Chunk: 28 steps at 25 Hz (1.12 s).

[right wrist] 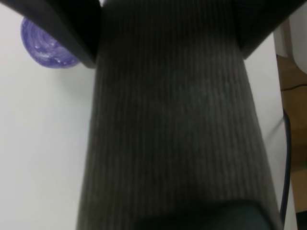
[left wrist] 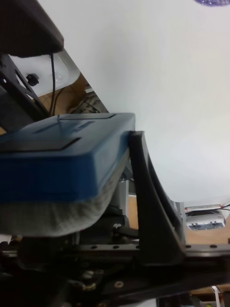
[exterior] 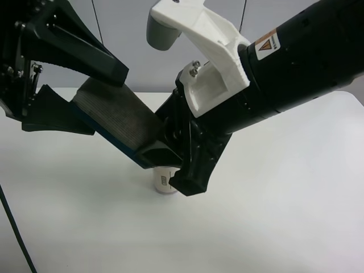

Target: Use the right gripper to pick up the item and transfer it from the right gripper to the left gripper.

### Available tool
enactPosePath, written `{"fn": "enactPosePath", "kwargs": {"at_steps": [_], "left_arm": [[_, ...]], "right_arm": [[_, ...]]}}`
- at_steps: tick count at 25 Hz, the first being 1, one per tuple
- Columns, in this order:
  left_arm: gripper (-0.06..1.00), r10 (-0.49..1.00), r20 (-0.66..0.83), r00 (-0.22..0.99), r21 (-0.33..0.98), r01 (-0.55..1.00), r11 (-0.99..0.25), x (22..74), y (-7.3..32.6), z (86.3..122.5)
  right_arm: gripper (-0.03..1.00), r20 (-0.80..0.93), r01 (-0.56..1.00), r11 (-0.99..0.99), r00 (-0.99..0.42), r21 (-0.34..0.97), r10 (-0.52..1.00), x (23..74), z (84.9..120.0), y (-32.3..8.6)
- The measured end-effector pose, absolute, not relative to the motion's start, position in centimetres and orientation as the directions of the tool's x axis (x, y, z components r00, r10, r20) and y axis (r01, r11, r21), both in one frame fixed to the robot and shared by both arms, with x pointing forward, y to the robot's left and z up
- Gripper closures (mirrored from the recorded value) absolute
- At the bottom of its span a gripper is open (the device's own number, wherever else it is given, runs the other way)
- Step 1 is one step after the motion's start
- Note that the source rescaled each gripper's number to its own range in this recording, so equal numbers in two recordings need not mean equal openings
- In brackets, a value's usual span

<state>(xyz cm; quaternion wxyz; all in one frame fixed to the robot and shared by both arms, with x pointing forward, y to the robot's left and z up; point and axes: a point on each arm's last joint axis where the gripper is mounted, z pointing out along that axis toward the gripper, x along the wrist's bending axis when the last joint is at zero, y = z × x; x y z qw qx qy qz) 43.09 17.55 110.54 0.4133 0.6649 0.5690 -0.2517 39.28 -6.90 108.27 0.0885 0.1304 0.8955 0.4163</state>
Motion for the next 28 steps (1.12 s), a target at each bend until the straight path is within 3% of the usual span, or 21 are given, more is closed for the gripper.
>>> {"fn": "enactPosePath", "kwargs": {"at_steps": [3,6,9,15,24,25,28], "left_arm": [[0.14,0.550,-0.806,0.220,0.256,0.967,-0.011,43.25,17.51,110.37],[0.22,0.552,-0.805,0.215,0.250,0.968,-0.012,43.38,17.48,110.22],[0.41,0.556,-0.803,0.216,0.251,0.968,-0.013,43.41,17.50,110.16],[0.94,0.564,-0.795,0.223,0.259,0.966,-0.017,43.45,17.55,110.17],[0.94,0.569,-0.787,0.237,0.271,0.962,-0.027,43.45,17.58,110.13],[0.94,0.570,-0.787,0.238,0.271,0.962,-0.027,43.45,17.58,110.12],[0.94,0.568,-0.788,0.237,0.270,0.962,-0.027,43.45,17.57,110.14]], "right_arm": [[0.95,-0.057,0.157,0.609,-0.947,0.778,0.316,39.41,108.37,-6.85],[0.95,-0.058,0.156,0.607,-0.946,0.779,0.318,39.43,108.39,-6.85],[0.95,-0.058,0.156,0.607,-0.946,0.780,0.318,39.43,108.40,-6.84],[0.97,-0.057,0.157,0.609,-0.947,0.778,0.317,39.44,108.33,-6.82],[0.95,-0.057,0.157,0.609,-0.947,0.778,0.317,39.44,108.33,-6.82],[0.83,-0.056,0.158,0.608,-0.947,0.778,0.318,39.44,108.33,-6.82],[0.22,-0.068,0.148,0.597,-0.944,0.788,0.324,39.57,108.46,-6.76]]}}
